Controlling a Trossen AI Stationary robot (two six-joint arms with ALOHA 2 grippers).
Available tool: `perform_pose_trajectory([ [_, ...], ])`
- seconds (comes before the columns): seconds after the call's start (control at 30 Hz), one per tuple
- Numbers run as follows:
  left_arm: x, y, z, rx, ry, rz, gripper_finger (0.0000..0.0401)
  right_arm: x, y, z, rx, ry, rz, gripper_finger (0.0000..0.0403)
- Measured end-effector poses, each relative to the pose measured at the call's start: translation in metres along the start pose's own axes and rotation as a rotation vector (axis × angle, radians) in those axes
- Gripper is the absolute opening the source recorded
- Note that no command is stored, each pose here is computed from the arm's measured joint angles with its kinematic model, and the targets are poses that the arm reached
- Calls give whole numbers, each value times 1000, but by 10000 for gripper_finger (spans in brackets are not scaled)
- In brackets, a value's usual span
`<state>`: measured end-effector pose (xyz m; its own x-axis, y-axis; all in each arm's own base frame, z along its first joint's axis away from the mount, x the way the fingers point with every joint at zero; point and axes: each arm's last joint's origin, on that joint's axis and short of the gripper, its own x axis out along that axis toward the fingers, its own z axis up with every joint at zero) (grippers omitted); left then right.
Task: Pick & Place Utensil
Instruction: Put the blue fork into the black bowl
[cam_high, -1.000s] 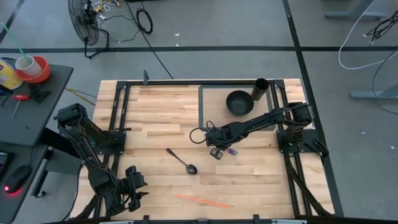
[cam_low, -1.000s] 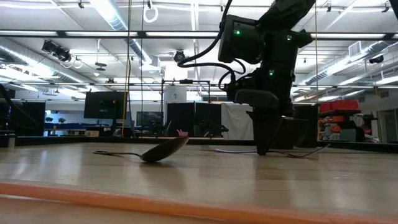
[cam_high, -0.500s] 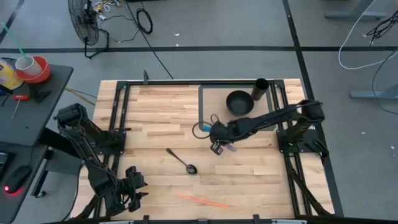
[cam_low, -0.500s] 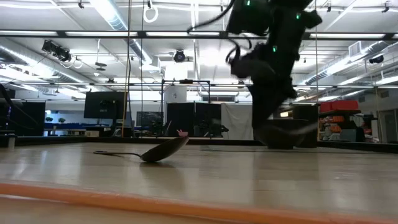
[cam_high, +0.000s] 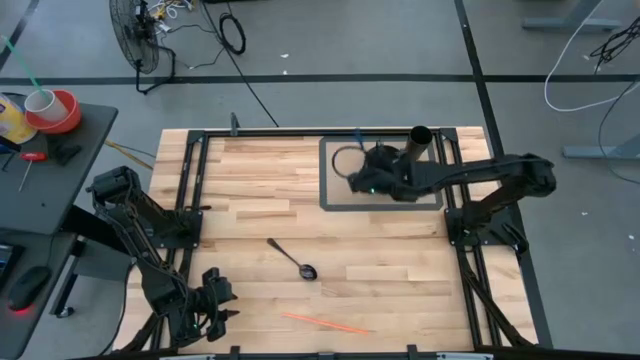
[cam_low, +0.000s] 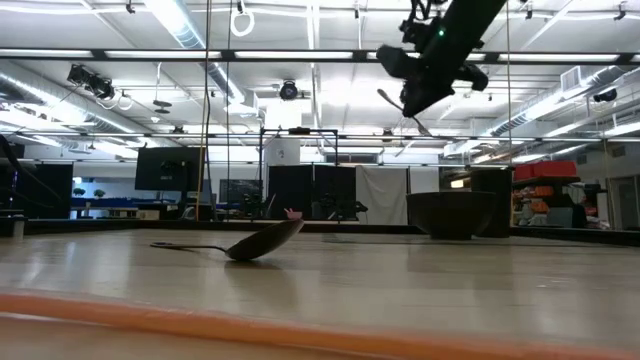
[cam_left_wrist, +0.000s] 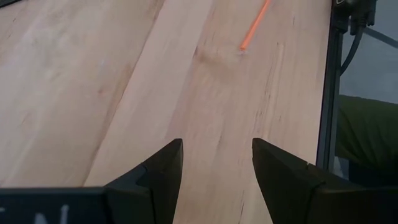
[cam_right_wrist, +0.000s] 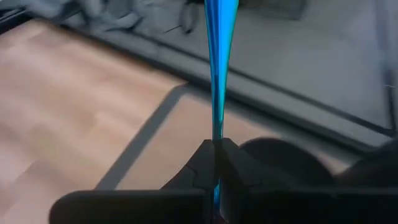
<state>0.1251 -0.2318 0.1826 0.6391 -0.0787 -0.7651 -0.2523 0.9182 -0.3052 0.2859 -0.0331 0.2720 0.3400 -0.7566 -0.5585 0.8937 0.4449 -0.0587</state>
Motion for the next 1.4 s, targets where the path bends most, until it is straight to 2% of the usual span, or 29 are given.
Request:
perform_pose_trajectory([
  [0.17, 0, 0, 0, -2, 2, -3, 197, 30, -17, 8, 93, -41, -163, 13],
  [0.37, 0, -1, 0, -3, 2, -5, 197, 70, -44, -12, 196, -39, -280, 13],
  [0.47, 0, -1, 0, -4, 3, -6, 197, 86, -53, -27, 281, -49, -262, 13],
  [0.57, 0, -1, 0, -4, 3, -7, 197, 97, -55, -39, 307, -88, -197, 13],
  [0.83, 0, -1, 0, -4, 3, -8, 197, 106, -65, -57, 221, -74, -195, 12],
  [1.17, 0, -1, 0, -5, 3, -8, 197, 112, -72, -58, 181, -17, -183, 11],
  [1.4, 0, -1, 0, -5, 3, -8, 197, 120, -74, -60, 145, 60, -116, 11],
])
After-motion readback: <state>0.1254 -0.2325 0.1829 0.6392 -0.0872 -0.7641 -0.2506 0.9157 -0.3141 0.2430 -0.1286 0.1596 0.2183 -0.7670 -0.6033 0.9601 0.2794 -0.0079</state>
